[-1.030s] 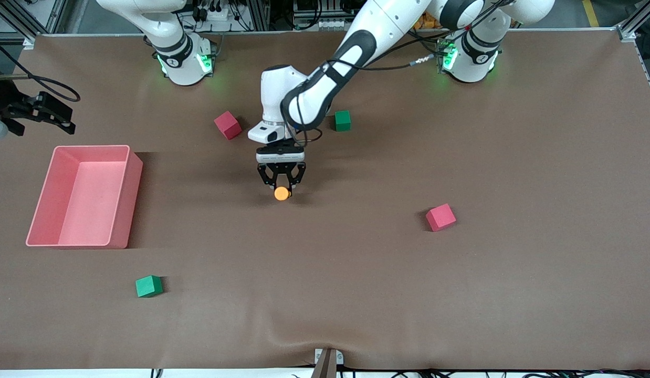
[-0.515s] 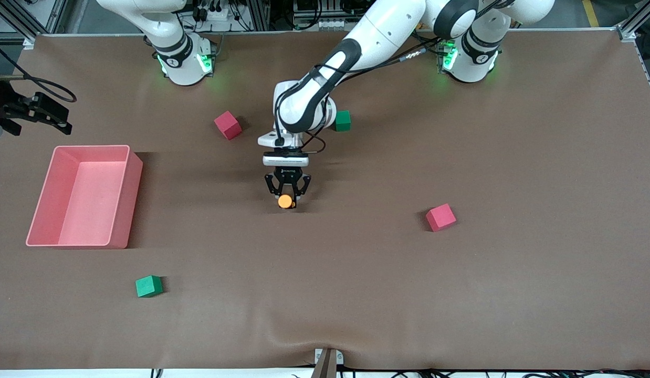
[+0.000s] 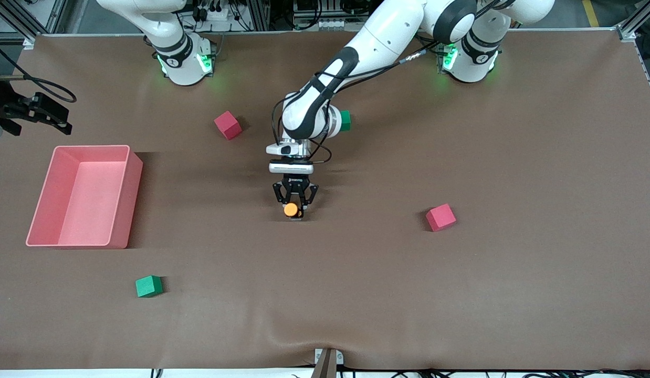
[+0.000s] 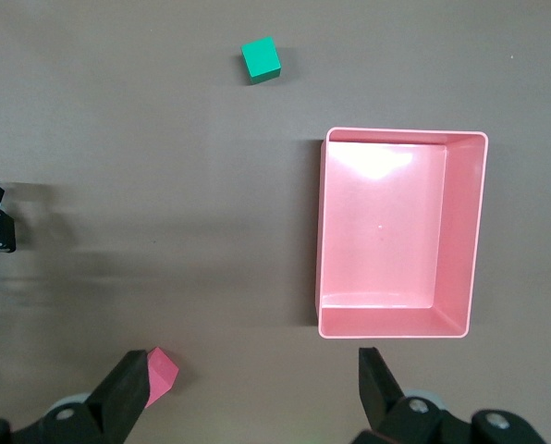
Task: Place and upright button with both arms
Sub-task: 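Lift the button with the left gripper and move it toward the middle, then lower the button upright onto the table and open the left gripper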
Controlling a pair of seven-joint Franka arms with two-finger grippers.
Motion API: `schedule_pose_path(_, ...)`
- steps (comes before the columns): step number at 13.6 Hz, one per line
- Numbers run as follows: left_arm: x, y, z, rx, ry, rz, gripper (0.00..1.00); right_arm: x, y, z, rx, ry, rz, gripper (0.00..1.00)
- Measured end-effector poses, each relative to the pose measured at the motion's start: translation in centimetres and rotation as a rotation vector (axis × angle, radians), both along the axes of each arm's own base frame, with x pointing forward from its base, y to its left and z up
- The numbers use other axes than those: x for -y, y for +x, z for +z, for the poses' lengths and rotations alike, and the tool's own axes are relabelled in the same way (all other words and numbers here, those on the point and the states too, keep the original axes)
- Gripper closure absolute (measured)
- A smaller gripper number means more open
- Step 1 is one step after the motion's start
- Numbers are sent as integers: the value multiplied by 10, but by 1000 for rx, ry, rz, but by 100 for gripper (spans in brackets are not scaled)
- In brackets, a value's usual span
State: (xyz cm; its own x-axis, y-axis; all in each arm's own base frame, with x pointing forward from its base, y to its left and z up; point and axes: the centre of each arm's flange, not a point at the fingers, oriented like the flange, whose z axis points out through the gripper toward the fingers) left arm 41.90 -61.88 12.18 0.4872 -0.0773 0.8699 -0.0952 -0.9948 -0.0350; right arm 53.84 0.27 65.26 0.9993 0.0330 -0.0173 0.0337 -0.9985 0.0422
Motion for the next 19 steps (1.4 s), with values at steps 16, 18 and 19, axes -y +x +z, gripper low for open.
schedule_pose_path(16,-3,-16,-31,-8,-7,7,32,0,0,0,-4,0,0,0)
schedule_pose_path(18,2,-25,-31,-20,-19,4,11,0,0,0,-5,0,0,0)
schedule_pose_path(19,9,-34,-30,-42,-40,11,1,0,-1,-1,-6,0,0,0)
